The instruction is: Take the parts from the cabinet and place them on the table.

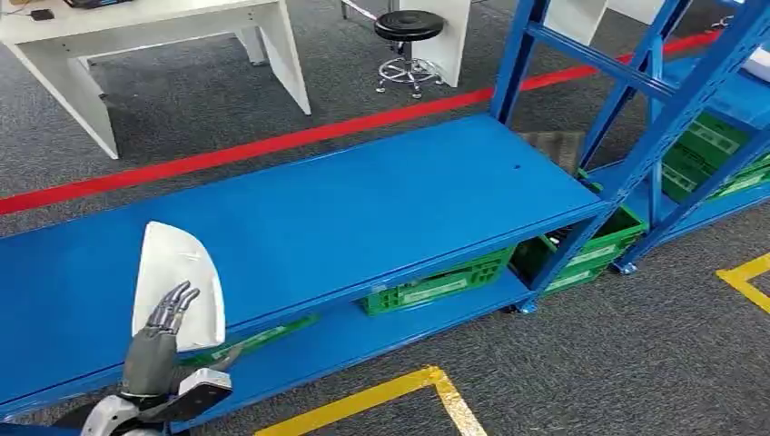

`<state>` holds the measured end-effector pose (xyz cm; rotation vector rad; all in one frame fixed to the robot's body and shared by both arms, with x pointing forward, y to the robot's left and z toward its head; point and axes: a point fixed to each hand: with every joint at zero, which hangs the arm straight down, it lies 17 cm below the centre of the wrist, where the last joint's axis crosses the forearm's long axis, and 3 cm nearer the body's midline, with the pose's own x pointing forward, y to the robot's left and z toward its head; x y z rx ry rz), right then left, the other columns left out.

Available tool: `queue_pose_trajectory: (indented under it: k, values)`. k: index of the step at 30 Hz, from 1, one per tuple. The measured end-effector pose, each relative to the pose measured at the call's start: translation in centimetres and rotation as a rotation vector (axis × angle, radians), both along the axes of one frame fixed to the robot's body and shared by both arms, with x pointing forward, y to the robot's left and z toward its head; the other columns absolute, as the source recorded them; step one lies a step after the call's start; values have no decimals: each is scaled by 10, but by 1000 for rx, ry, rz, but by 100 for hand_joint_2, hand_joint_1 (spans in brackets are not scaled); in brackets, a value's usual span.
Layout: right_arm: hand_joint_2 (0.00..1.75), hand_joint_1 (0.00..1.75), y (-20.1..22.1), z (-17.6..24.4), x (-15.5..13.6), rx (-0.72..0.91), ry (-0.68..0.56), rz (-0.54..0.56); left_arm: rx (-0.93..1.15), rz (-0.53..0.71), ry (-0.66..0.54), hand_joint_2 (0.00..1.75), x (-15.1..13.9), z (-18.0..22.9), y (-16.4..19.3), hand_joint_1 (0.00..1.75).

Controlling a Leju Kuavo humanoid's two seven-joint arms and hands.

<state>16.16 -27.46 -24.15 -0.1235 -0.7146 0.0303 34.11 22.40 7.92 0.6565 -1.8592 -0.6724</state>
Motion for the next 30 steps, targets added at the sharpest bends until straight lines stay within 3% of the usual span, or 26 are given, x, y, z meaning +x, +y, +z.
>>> queue_pose_trajectory:
  k: [11,12,13,30]
  values:
    - [0,0,-1,1,0,10,-7,-6,80,31,31,175,-10,-15,16,0]
    - [0,0,-1,1,1,10,-8,-5,86,31,32,175,-11,-16,16,93]
    - [0,0,-1,1,1,11,-9,-5,89,32,34,175,-11,-16,17,175]
    - [0,0,-1,1,1,13,-10,-3,75,-7,61,175,-17,-22,15,175]
